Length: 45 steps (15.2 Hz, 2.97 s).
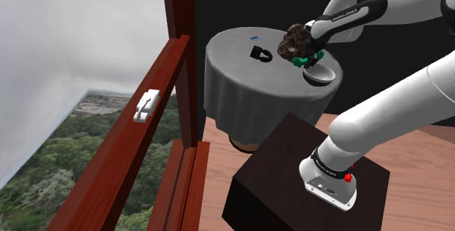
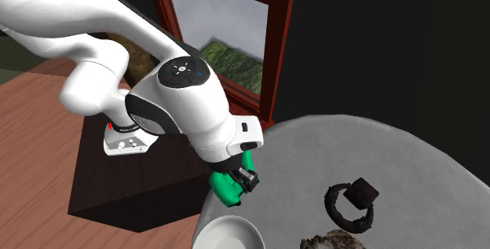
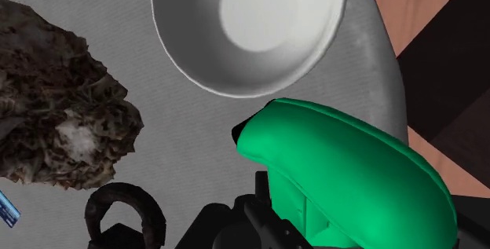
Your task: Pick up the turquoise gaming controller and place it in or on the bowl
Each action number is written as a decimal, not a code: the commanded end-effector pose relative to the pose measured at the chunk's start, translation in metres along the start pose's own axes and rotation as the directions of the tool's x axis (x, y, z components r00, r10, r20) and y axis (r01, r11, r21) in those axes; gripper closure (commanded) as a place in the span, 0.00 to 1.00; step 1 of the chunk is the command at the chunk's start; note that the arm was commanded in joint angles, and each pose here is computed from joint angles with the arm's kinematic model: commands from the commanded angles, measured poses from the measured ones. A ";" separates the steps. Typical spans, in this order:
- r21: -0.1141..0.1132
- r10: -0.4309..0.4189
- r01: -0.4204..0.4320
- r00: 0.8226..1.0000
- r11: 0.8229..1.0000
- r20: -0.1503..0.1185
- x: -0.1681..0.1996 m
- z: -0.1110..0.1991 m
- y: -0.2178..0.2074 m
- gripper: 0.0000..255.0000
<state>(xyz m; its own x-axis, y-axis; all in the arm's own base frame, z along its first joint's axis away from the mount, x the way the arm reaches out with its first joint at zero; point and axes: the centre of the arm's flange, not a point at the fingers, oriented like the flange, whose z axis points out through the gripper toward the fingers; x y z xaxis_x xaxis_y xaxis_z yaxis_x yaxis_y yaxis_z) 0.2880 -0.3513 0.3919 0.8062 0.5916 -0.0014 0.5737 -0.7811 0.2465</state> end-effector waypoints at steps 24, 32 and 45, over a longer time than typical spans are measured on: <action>-0.001 -0.002 0.002 1.000 1.000 0.000 -0.134 0.084 0.068 1.00; -0.001 -0.002 0.002 1.000 1.000 0.000 -0.134 0.084 0.068 0.00; -0.001 -0.002 0.002 1.000 1.000 0.000 -0.134 0.034 0.068 0.00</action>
<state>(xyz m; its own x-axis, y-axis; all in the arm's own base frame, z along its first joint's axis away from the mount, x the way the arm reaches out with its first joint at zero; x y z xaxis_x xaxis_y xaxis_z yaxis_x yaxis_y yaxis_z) 0.2242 -0.4906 0.3758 0.8050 0.5932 -0.0012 0.5749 -0.7798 0.2478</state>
